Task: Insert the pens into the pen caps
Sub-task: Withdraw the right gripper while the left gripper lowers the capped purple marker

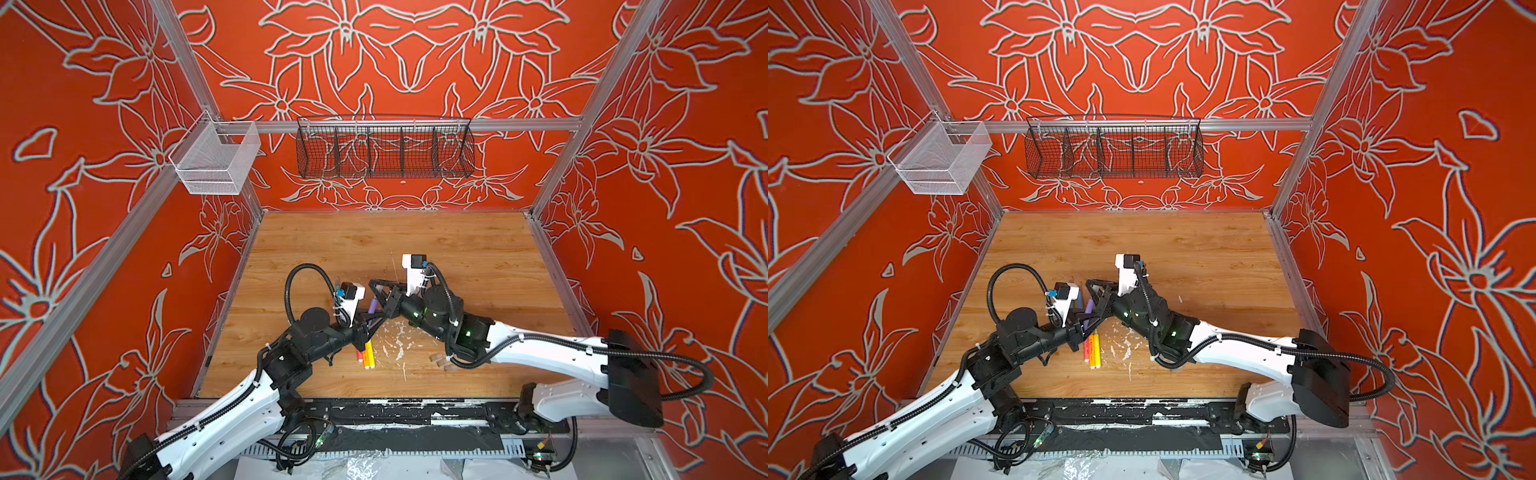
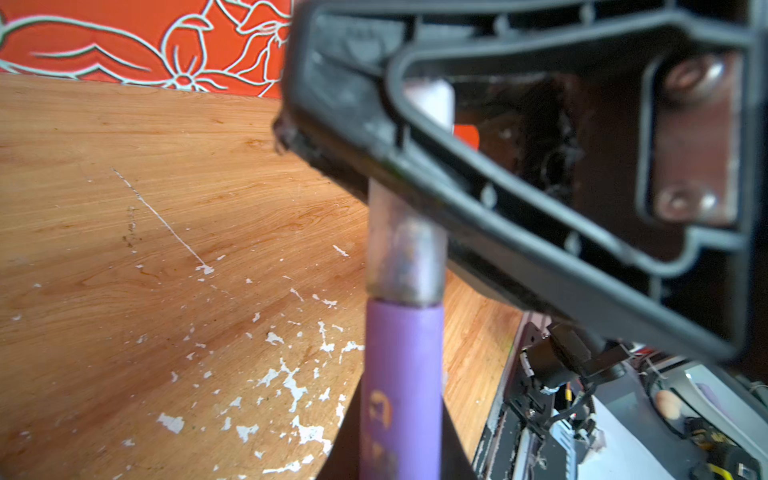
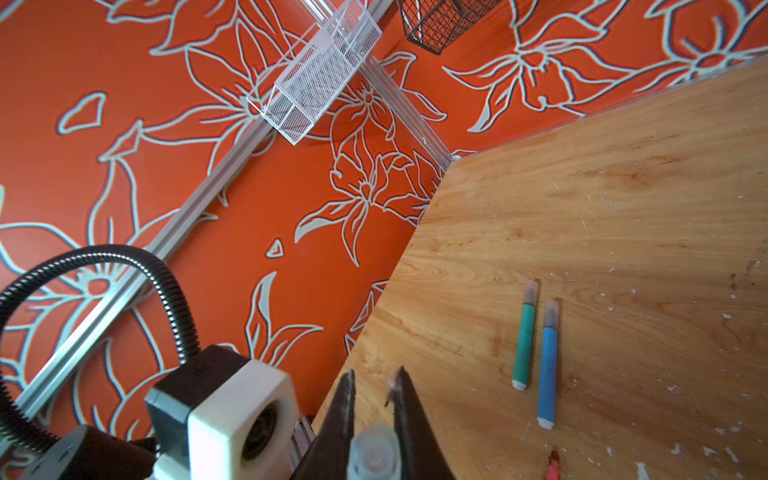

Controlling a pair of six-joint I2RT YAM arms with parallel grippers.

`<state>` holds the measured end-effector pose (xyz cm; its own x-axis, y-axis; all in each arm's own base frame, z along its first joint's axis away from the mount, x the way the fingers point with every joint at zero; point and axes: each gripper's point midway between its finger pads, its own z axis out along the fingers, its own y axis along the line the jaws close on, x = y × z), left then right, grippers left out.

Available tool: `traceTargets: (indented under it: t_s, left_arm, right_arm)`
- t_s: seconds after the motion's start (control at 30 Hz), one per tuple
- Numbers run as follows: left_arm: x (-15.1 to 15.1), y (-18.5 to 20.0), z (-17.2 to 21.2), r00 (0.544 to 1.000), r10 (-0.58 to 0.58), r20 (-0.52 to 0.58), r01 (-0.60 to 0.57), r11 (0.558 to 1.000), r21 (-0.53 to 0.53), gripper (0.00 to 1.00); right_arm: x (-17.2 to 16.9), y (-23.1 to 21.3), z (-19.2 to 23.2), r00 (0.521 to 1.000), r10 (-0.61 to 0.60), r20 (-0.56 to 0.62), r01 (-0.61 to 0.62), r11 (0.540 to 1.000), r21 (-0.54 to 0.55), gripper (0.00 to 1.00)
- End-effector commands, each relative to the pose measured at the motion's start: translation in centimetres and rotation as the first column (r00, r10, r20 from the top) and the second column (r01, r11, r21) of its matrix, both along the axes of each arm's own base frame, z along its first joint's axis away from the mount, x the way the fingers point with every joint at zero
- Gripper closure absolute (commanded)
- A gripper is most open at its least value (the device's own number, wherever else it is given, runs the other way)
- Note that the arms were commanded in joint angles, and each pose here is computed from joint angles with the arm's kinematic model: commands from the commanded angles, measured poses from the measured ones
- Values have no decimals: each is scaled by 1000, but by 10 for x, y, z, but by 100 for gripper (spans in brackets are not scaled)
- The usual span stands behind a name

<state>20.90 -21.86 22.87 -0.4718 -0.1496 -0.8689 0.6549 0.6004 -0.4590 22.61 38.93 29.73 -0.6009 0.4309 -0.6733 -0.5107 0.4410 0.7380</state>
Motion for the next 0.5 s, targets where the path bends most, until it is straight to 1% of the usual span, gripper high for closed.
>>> traceTargets:
  t_s: [0.0,0.17,0.4,0.47]
  left_arm:
    - [47,41,82,945,307,114,-279,936,-213,100]
    - [73,52,99,909,394,138,-370,913,-173,100]
    - [105,62,128,885,447,131,-416,885,-207,100]
    - [111,63,133,882,452,135,-419,882,-217,100]
  right_arm:
    - [-87,32,-63,944,300,-135,-314,944,-103,100]
    - [-113,42,-67,930,346,-125,-359,927,-105,100]
    - [-118,41,-66,924,364,-120,-376,922,-93,100]
    - [-117,39,-64,926,358,-118,-370,924,-95,100]
